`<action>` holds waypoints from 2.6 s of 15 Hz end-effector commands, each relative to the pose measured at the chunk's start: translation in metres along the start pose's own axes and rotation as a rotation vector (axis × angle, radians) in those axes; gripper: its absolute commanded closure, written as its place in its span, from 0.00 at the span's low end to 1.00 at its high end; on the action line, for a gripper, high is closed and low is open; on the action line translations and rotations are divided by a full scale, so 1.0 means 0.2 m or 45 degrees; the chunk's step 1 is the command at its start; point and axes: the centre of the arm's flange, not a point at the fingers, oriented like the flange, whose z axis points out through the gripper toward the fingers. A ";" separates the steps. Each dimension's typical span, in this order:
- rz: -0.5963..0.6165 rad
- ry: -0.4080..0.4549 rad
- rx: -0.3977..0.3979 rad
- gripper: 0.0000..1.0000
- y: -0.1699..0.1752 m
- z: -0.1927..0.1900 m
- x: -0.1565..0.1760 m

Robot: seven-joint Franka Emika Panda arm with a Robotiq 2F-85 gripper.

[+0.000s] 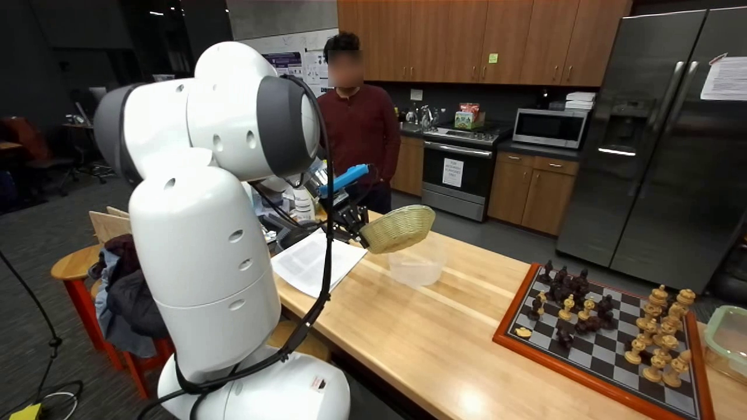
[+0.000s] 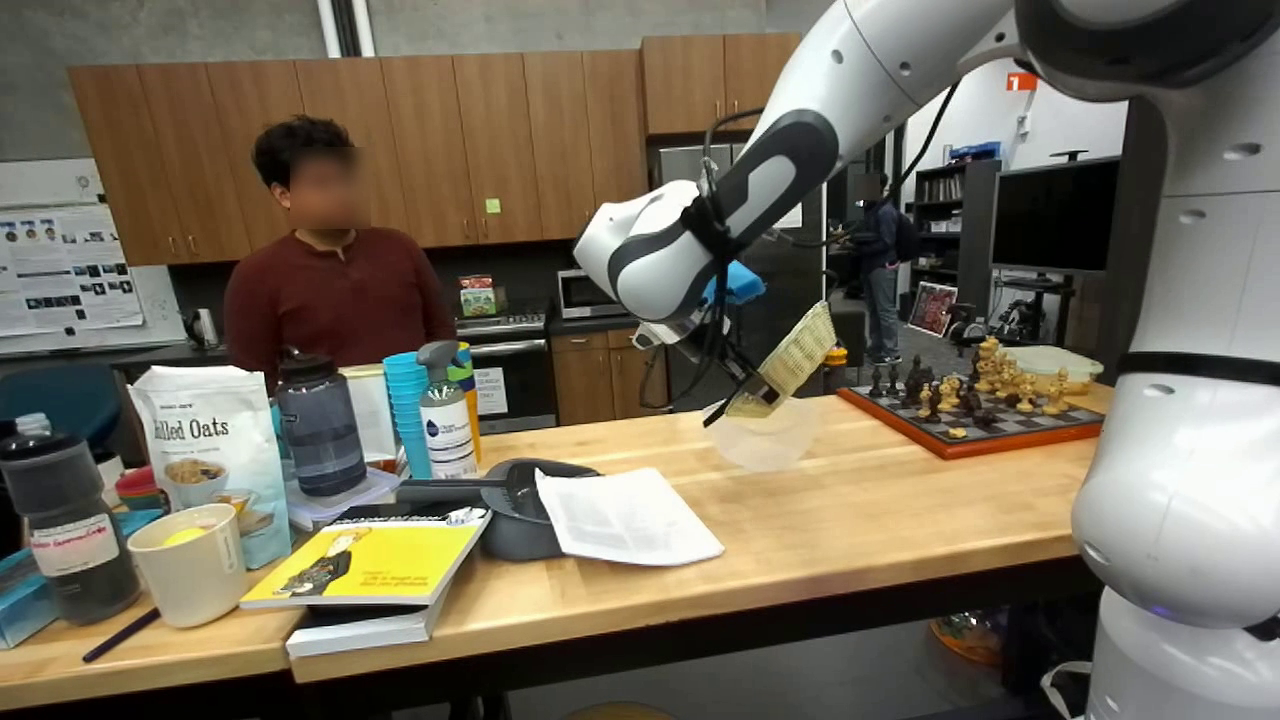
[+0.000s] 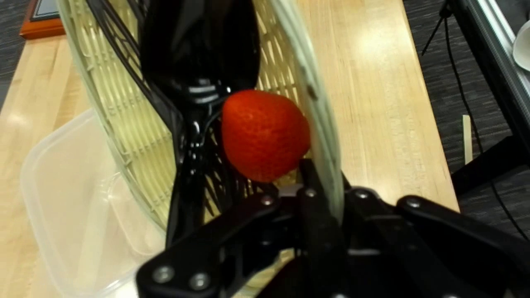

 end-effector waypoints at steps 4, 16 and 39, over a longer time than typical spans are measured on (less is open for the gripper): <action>0.037 0.029 0.101 0.98 0.21 -0.11 0.03; 0.127 0.117 0.232 0.98 0.48 -0.06 -0.07; 0.624 -0.071 0.228 0.98 0.66 0.10 -0.06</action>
